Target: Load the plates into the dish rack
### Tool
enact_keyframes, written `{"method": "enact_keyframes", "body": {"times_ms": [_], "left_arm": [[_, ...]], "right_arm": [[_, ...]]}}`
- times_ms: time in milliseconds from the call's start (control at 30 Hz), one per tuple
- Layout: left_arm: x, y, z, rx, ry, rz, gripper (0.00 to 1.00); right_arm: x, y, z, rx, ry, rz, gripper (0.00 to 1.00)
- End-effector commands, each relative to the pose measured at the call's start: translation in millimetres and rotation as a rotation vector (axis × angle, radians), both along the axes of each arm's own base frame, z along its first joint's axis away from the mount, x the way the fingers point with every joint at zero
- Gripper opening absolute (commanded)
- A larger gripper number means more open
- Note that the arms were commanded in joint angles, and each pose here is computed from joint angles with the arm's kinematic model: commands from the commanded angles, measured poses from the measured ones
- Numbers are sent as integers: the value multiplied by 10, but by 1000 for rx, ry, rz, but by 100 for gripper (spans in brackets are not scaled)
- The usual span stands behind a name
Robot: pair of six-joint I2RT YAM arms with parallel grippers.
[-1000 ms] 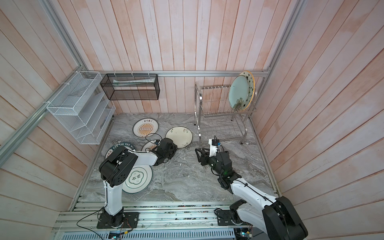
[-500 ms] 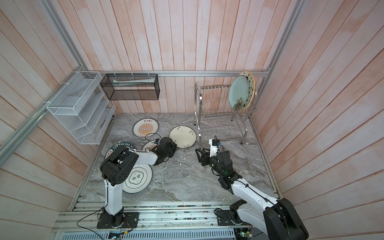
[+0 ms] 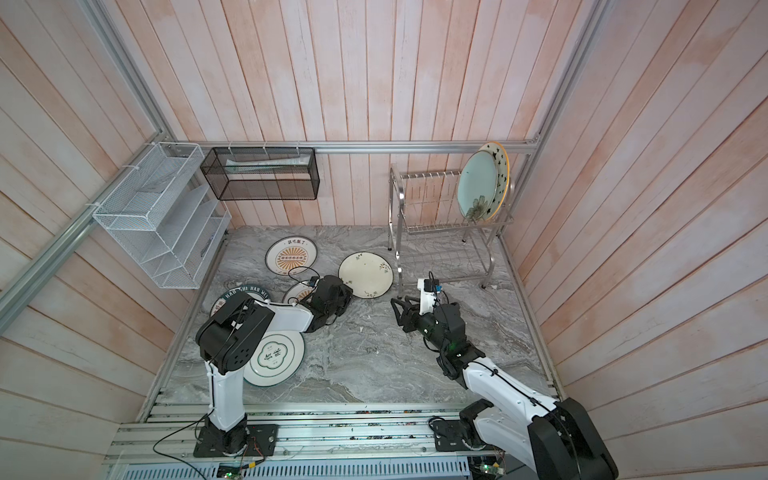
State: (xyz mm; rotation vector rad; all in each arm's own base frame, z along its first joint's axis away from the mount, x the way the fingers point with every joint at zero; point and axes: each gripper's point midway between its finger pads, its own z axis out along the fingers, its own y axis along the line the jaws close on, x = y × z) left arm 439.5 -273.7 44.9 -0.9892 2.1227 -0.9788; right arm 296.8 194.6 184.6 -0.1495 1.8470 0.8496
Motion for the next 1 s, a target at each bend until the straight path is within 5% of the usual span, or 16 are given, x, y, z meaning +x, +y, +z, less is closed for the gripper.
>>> {"method": "enact_keyframes", "body": {"times_ms": [0,600,967], "left_arm": [[-16,119,100,119,-44,-52,0],[-161,411,614,228,-170,-248,0],[-251,594,843,163,-204,-370,0]], "right_arm": [[37,-4,108,0,-18,-5,55],[120,67,84,20,25,-2,53],[160,201,36,27,61,17,52]]}}
